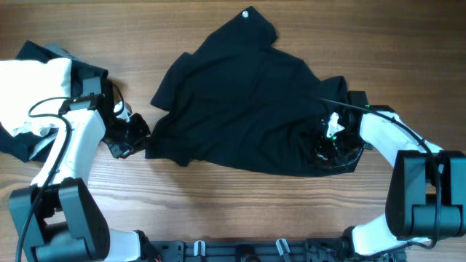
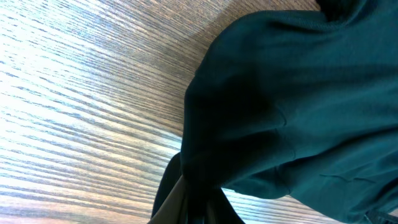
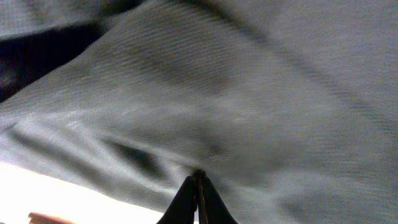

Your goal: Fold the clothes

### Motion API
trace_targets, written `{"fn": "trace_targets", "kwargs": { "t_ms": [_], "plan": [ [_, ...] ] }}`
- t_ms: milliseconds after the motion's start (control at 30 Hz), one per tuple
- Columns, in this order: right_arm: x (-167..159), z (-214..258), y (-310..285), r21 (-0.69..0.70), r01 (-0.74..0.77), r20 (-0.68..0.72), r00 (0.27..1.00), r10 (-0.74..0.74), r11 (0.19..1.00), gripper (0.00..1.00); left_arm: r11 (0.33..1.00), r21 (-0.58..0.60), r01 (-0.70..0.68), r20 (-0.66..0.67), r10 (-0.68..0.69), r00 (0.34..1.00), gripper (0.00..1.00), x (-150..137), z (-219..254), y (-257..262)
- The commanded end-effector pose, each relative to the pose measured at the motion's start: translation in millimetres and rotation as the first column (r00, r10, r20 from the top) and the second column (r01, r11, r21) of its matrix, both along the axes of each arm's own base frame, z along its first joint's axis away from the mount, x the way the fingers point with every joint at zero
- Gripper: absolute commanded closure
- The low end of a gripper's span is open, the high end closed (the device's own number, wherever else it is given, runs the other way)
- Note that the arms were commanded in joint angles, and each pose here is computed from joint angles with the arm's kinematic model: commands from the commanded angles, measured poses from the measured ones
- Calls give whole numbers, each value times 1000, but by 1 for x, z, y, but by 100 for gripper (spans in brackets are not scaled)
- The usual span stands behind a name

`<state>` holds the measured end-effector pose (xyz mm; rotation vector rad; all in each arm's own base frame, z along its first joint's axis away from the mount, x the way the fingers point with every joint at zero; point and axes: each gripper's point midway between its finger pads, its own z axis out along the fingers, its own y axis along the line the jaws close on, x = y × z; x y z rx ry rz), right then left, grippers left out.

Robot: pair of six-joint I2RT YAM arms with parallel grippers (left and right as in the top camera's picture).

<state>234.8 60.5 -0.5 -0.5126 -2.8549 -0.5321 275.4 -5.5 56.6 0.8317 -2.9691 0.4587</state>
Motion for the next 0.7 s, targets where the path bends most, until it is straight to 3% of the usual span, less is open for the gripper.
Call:
{"fn": "trace_targets", "kwargs": {
  "t_ms": [0, 67, 200, 267, 433, 667],
  "plan": [
    [23, 8, 2, 19, -109, 154, 982, 104, 994, 93, 1000, 15, 13, 31, -13, 999, 91, 5, 6, 3],
    [38, 24, 13, 68, -173, 272, 951, 148, 983, 82, 1000, 15, 13, 31, -13, 999, 91, 5, 6, 3],
    [62, 47, 13, 54, -146, 389, 914, 114, 988, 52, 1000, 15, 13, 31, -13, 999, 90, 5, 6, 3],
    [70, 51, 11, 44, -122, 419, 903, 92, 992, 48, 1000, 15, 13, 31, -13, 999, 89, 5, 6, 3],
    [83, 50, 5, 20, -56, 438, 898, 41, 998, 46, 1000, 15, 13, 32, -13, 999, 87, 5, 6, 3],
    [91, 33, -18, -91, 60, 424, 905, -16, 994, 52, 1000, 15, 13, 31, -13, 999, 86, 5, 6, 3]
  ]
}}
